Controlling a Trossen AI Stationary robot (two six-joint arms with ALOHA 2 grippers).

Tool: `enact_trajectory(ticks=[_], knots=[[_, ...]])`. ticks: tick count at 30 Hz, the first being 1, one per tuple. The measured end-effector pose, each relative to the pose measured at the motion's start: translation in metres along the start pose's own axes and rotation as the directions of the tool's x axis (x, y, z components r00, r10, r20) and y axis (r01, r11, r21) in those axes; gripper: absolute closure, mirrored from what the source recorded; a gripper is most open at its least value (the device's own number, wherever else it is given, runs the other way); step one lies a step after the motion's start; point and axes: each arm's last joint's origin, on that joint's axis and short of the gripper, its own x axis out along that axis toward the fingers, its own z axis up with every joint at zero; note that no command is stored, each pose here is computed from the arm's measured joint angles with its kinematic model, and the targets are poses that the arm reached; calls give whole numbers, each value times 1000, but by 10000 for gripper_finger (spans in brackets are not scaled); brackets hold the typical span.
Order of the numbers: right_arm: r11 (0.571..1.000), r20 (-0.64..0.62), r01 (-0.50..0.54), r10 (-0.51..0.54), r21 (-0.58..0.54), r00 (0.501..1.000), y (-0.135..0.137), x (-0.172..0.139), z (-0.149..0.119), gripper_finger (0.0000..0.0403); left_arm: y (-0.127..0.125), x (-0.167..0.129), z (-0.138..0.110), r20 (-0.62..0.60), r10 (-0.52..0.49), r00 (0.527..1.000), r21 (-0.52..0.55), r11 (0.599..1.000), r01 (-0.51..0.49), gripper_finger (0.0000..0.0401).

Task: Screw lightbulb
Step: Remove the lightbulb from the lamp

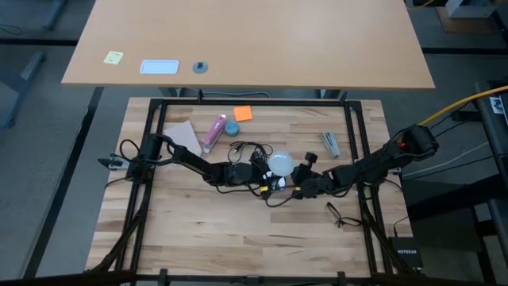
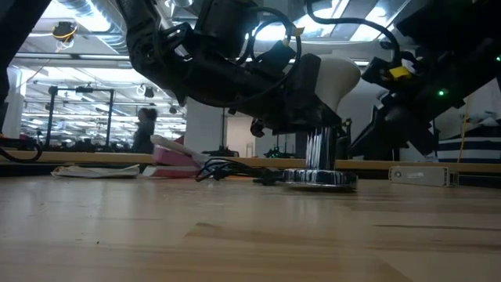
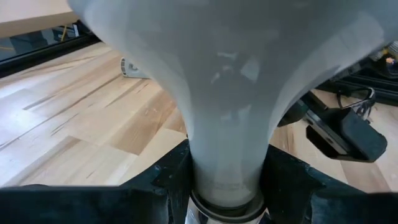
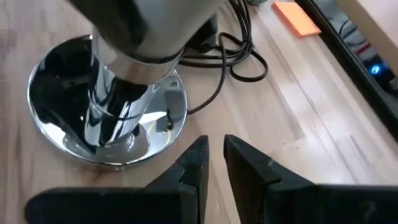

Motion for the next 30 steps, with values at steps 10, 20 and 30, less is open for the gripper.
enact_trajectory(ticks=[10,20,30], knots=[[1000,12,0,0,-29,1000,0,0,2,343,0,0,0,-4,-1,1000,0,1000,1,248],[978,-59,-128,139,164,989,-19,18,4,343,0,0,0,-5,-1,1000,-25,1000,1,248],[949,8,-219,224,226,975,-24,23,-14,343,0,0,-1,-11,-1,1000,-19,1000,1,248]])
